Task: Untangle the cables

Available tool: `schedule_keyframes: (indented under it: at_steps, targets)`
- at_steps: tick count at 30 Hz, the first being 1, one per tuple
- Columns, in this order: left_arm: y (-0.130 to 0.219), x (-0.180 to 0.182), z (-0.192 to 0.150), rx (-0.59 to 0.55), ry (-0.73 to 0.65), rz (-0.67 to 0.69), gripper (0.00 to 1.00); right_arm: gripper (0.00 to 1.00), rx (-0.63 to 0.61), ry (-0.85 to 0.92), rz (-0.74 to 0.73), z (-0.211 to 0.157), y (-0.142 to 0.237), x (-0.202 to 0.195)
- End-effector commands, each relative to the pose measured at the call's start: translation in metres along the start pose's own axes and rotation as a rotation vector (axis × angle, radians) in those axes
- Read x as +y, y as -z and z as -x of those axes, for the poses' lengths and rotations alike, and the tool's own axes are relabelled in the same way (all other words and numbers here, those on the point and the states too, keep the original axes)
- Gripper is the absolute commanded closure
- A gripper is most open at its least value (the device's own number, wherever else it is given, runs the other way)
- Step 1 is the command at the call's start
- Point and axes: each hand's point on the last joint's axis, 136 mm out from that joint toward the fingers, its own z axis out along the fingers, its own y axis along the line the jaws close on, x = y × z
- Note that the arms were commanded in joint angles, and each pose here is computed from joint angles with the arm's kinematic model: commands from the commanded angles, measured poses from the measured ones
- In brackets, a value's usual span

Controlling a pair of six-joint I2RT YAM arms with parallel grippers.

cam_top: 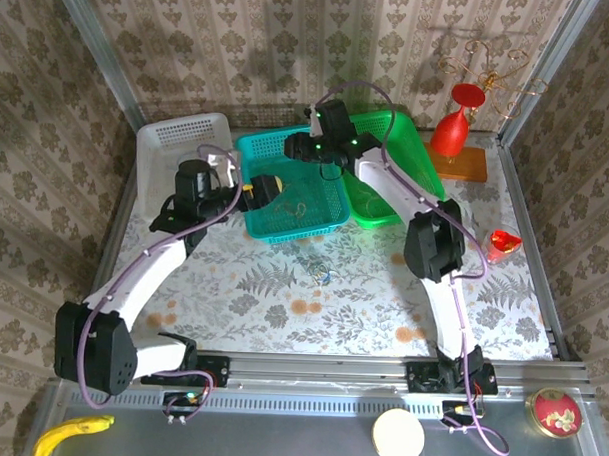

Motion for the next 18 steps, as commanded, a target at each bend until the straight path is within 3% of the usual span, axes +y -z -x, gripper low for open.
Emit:
schedule_keyframes:
  at_steps: [1, 10, 18]
  targets:
    - [0.007, 0.006, -0.008, 0.002, 0.022, 0.03, 0.0, 0.5, -0.08, 0.048, 0.092, 0.019, 0.059, 0.042]
    - [0.008, 0.011, -0.051, 0.077, -0.002, 0.086, 0.0, 0.5, -0.09, 0.008, 0.086, -0.04, 0.132, 0.03]
    - [-0.007, 0.01, -0.121, 0.232, -0.079, 0.139, 0.0, 0.49, -0.034, -0.042, 0.045, -0.113, 0.166, 0.001]
